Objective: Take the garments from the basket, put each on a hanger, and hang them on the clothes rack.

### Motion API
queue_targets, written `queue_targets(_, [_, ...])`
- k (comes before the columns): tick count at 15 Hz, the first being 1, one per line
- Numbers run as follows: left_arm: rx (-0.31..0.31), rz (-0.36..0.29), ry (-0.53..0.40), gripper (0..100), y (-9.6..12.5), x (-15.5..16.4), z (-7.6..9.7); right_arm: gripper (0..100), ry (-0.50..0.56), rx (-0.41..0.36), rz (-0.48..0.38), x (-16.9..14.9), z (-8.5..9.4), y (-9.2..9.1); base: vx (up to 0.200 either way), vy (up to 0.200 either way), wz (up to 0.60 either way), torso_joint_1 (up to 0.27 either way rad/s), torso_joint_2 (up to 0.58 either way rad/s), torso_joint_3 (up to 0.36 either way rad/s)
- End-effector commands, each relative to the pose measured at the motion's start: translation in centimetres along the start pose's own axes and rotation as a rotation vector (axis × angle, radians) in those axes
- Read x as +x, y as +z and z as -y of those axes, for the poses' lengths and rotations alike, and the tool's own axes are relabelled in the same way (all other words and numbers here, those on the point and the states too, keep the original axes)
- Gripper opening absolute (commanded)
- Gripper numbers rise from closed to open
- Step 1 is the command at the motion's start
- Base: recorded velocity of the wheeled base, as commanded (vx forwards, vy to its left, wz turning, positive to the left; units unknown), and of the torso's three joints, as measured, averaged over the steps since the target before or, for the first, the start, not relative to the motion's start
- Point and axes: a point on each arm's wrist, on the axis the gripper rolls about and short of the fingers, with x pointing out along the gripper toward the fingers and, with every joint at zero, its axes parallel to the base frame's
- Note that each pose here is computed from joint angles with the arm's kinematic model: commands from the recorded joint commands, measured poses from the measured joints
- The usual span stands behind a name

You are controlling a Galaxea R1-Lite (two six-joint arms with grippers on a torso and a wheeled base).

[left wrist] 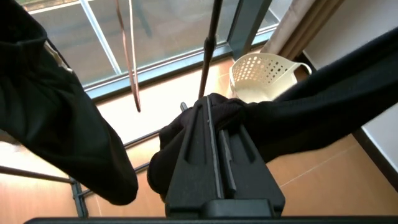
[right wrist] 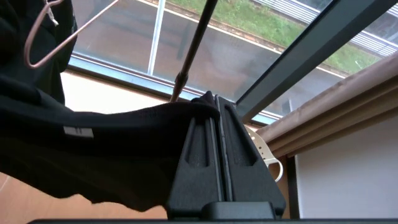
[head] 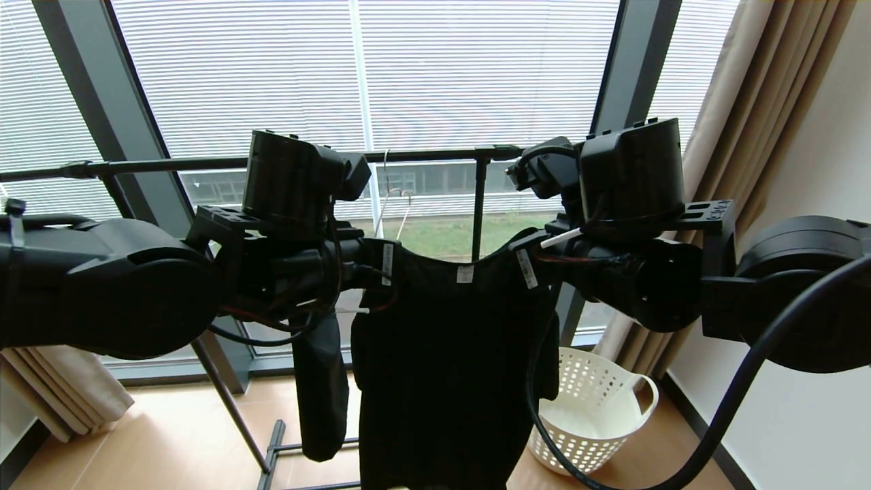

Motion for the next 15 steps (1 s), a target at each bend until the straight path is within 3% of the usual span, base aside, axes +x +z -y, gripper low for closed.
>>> queue_targets(1, [0.001, 0.002, 0.005, 0, 0.28, 1.19, 0.18, 0, 0.001, 0.002, 0.005, -0.27, 0.14, 0.06, 0.0, 0.0, 0.0, 0.0, 0.0, 0.0])
queue_targets(15, [0.005, 0.003, 0.052, 0, 0.24, 0.96, 0.18, 0, -0.006, 0.007, 0.008, 0.06, 0.23, 0.16, 0.0, 0.0, 0.0, 0.0, 0.0, 0.0])
